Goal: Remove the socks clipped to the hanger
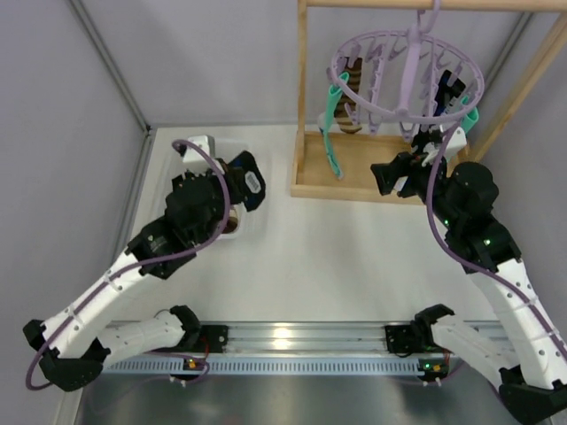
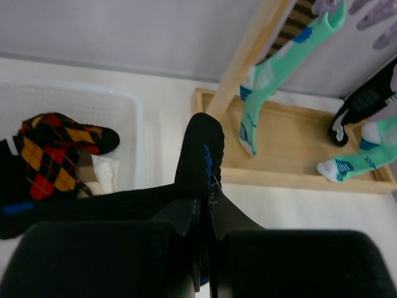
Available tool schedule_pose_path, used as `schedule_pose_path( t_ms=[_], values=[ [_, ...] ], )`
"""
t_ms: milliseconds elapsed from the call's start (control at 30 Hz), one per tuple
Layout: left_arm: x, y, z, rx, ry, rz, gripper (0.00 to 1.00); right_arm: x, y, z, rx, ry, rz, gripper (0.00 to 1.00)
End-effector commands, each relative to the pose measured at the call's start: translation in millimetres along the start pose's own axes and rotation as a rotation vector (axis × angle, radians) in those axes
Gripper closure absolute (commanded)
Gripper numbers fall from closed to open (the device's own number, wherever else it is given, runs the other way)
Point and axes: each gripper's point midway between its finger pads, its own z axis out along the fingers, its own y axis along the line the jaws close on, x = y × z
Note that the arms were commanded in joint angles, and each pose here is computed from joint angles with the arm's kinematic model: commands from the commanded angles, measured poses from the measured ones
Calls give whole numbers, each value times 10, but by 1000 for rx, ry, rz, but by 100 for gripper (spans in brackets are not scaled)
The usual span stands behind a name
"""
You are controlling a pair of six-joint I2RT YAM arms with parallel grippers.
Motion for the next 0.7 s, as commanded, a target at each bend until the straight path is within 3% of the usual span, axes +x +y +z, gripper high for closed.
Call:
schedule_pose_path(
  t_ms=[0, 167, 200, 400, 467, 567, 667],
  values=[
    [-237, 186, 113, -21, 53, 18, 100, -43, 19, -130, -15, -49, 12, 23],
    [-212, 618, 632, -67, 199, -101, 100, 18, 7, -261, -15, -52, 8, 23],
    [-253, 903, 717, -124, 202, -146, 100, 27, 14, -274, -19, -50, 5, 23],
    [131, 1515, 1169, -228, 337, -276, 100, 85, -37, -358, -1, -49, -19, 21],
    [345, 1673, 1304, -262, 395, -310, 87, 132, -45, -365, -2, -42, -22, 21],
    [520, 1810, 1428, -231, 469, -389, 84, 225, -12, -366, -28, -14, -32, 21],
    [476, 1793, 1442, -183, 480, -421, 52, 282, -11, -402, -32, -8, -25, 20]
  ],
)
